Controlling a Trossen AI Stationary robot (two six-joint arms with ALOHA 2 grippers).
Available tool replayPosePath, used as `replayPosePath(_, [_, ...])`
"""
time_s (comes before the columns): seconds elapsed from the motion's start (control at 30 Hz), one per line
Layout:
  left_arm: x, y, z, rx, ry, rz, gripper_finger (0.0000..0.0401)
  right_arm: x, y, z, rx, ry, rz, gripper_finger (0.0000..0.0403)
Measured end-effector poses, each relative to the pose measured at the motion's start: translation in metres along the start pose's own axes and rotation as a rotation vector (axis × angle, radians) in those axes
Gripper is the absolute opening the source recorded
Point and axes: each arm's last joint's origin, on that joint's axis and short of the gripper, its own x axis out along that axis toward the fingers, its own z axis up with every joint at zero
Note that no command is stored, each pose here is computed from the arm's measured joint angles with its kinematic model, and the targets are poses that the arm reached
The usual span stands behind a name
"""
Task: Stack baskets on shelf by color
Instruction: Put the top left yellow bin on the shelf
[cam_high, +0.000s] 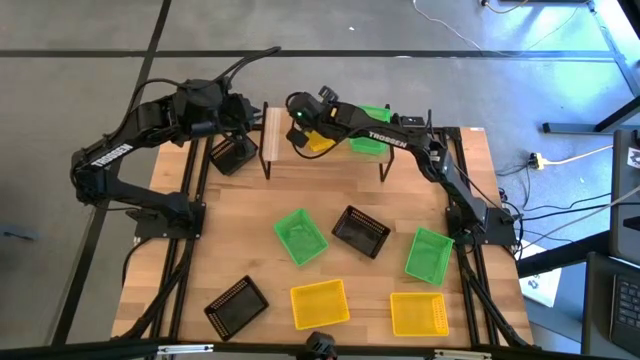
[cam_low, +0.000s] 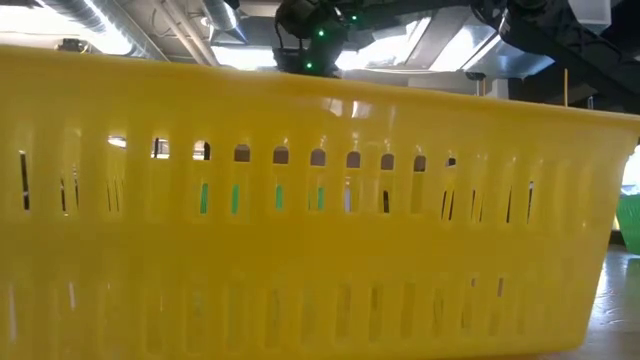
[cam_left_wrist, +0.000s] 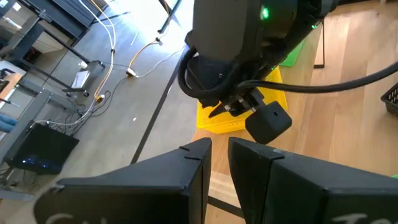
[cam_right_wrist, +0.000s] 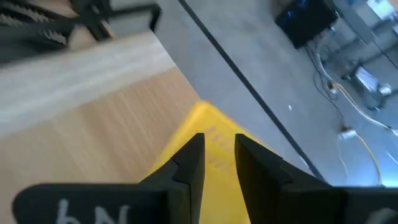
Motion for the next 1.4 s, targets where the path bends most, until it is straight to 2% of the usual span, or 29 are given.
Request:
replayPosePath(0.07, [0.000,0.000,0.000,0.000,0.000,0.000,0.0047,-0.010,0.002,0.010,0.006,-0.081,0.027,0.0090])
replayPosePath(0.17, [0.000,0.000,0.000,0.001,0.000,0.000,0.0047,-0.023,0.007,0.022,0.029,-0.186,0.177,0.0090])
replayPosePath(0.27, [0.000,0.000,0.000,0.001,0.001,-0.001,0.0047,-0.022,0.014,0.019,0.070,-0.173,0.358,0.0090])
replayPosePath(0.33, [0.000,0.000,0.000,0.002,0.003,-0.002,0.0047,-0.013,0.019,0.015,0.070,-0.151,0.374,0.0090])
replayPosePath(0.43, [0.000,0.000,0.000,0.002,0.003,-0.003,0.0047,-0.001,0.024,0.007,0.053,-0.098,0.301,0.0090])
replayPosePath(0.6, [0.000,0.000,0.000,0.003,0.004,-0.005,0.0047,0.007,0.020,-0.001,0.056,-0.025,0.273,0.0090])
replayPosePath(0.7, [0.000,0.000,0.000,0.003,0.003,-0.010,0.0047,0.010,0.018,-0.002,0.060,-0.022,0.258,0.0090])
replayPosePath(0.87, [0.000,-0.001,0.000,0.002,0.002,-0.011,0.0047,0.011,0.014,-0.004,0.024,0.000,0.122,0.0090])
replayPosePath(1.07, [0.000,-0.001,0.000,0.002,0.003,-0.012,0.0047,0.011,0.013,-0.005,0.015,0.006,0.086,0.0090])
replayPosePath(1.4, [0.000,-0.001,0.000,0.002,0.002,-0.013,0.0047,0.012,0.007,-0.007,-0.043,0.032,-0.059,0.0090])
